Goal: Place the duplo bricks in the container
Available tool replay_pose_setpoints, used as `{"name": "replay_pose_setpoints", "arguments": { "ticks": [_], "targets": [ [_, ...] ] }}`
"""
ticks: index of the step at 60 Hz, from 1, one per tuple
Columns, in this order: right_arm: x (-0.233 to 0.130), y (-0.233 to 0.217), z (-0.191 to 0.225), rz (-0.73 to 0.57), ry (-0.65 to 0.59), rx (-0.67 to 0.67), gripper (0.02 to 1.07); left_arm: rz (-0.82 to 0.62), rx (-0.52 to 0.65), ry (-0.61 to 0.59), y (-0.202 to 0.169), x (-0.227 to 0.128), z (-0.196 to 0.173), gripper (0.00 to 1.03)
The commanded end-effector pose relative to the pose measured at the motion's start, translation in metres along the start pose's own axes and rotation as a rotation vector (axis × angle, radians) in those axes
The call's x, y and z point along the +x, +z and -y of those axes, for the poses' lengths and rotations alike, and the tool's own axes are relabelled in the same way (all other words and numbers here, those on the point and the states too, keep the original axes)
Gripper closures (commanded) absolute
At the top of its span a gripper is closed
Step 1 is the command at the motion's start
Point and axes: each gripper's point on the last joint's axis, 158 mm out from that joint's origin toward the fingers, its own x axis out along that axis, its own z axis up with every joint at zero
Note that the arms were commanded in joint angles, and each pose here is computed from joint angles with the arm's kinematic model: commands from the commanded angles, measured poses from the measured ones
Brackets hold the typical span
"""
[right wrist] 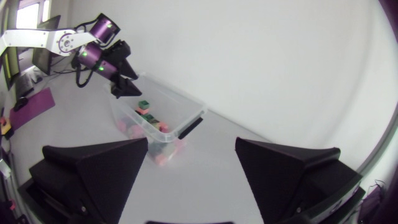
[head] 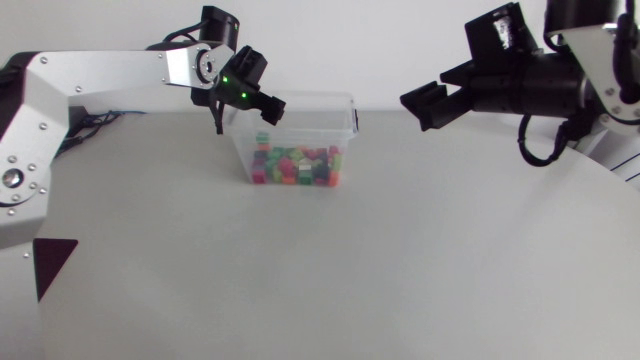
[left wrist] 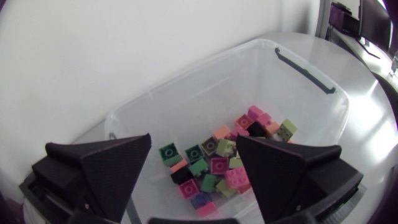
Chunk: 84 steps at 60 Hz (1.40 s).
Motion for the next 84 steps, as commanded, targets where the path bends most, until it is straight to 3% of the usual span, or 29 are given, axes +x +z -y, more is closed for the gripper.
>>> {"name": "replay_pose_setpoints", "arguments": {
  "ticks": [1, 16, 26, 34, 54, 84],
  "targets": [
    [-0.014, -0.008, 0.009, -0.011, -0.055, -0.026, 0.06, -0.011, -0.022, 0.064, -0.003, -0.031, -0.024, 0.04],
    [-0.053, -0.009, 0.026, 0.024, -0.152, -0.028, 0.06, -0.017, -0.110, 0.134, -0.022, -0.082, -0.058, 0.04],
    [-0.077, -0.017, 0.040, 0.043, -0.223, 0.010, 0.06, -0.009, -0.114, 0.145, -0.037, -0.110, -0.052, 0.04],
    [-0.092, -0.026, 0.042, 0.050, -0.267, 0.010, 0.06, 0.129, -0.099, 0.203, -0.025, -0.144, -0.055, 0.04],
    [-0.124, -0.049, 0.057, 0.086, -0.374, 0.035, 0.06, 0.174, -0.094, 0.254, -0.044, -0.198, -0.055, 0.04],
    [-0.160, -0.076, 0.044, 0.126, -0.417, 0.031, 0.06, 0.321, -0.084, 0.326, -0.067, -0.285, -0.032, 0.04]
  ]
}}
